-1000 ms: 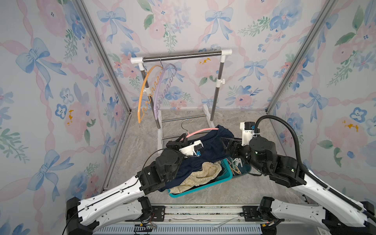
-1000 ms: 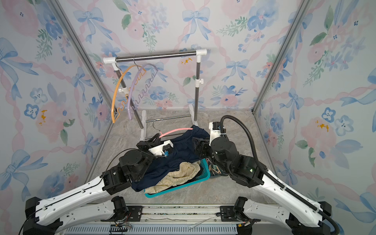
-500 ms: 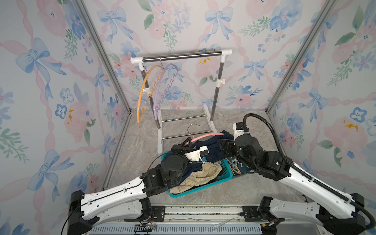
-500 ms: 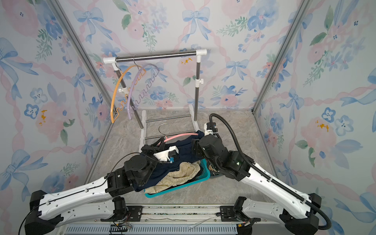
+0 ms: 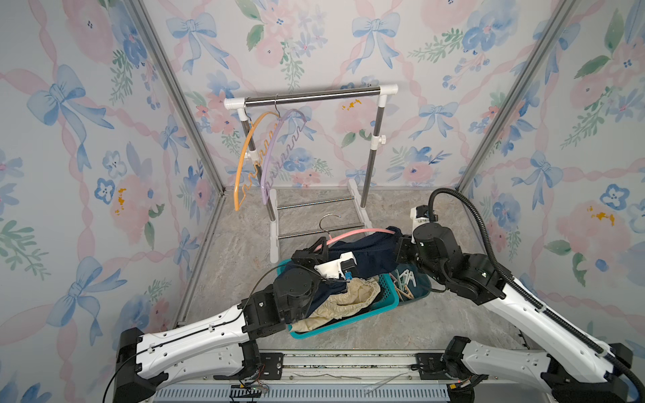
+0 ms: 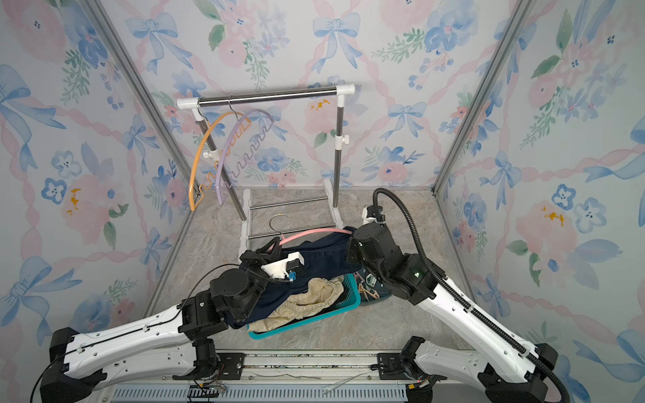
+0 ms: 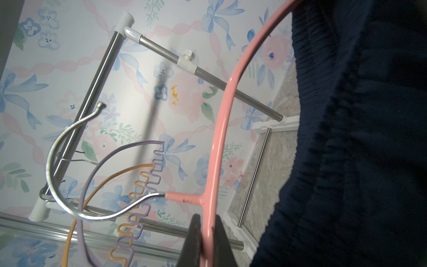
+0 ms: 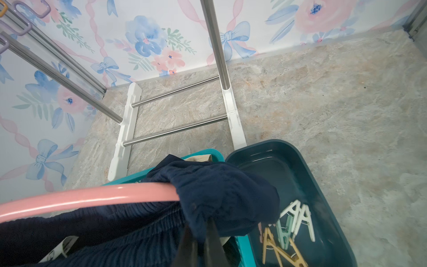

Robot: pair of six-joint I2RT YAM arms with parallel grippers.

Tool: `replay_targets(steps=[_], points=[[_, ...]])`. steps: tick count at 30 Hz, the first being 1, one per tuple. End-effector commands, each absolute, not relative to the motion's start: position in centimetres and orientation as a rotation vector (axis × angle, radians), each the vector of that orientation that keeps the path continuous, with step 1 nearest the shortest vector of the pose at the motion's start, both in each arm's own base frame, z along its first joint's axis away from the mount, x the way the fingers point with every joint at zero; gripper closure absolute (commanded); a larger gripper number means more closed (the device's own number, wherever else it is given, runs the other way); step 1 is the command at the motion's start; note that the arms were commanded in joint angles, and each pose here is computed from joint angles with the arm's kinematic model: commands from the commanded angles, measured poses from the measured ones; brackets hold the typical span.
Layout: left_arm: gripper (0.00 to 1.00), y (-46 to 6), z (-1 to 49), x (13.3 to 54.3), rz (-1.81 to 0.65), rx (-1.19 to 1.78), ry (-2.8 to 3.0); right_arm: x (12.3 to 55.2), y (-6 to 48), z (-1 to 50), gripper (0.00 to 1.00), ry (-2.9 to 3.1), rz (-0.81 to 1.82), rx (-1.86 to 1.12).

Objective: Remove the clothespins securing shorts to the hanger
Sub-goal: Remove the shorts from the hanger.

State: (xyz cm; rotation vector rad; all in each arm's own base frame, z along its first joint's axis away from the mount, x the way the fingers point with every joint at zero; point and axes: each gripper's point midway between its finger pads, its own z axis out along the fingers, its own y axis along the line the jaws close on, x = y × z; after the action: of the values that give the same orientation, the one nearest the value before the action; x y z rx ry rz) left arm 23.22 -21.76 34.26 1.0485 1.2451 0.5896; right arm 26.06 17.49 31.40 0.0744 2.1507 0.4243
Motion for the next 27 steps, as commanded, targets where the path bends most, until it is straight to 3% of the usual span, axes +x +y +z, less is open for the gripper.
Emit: replay_targets(steps=[1, 9, 20, 27], points=[[1.00, -18.6, 36.9, 23.1, 0.609, 0.890, 1.268, 26.0, 12.2, 30.8, 1.00, 2.151, 0.221, 0.167], [1.00, -16.7, 37.9, 22.7, 0.591, 0.828, 1.290, 25.9, 8.9, 28.7, 1.00, 2.189, 0.203, 0.272], [1.00, -16.8, 39.6, 23.9, 0.543, 0.719, 1.337, 26.3, 12.4, 26.4, 1.00, 2.229, 0.424, 0.229], [1.00, -17.3, 42.0, 24.7, 0.415, 0.608, 1.397, 26.2, 15.9, 28.1, 1.00, 2.177, 0.567, 0.116]])
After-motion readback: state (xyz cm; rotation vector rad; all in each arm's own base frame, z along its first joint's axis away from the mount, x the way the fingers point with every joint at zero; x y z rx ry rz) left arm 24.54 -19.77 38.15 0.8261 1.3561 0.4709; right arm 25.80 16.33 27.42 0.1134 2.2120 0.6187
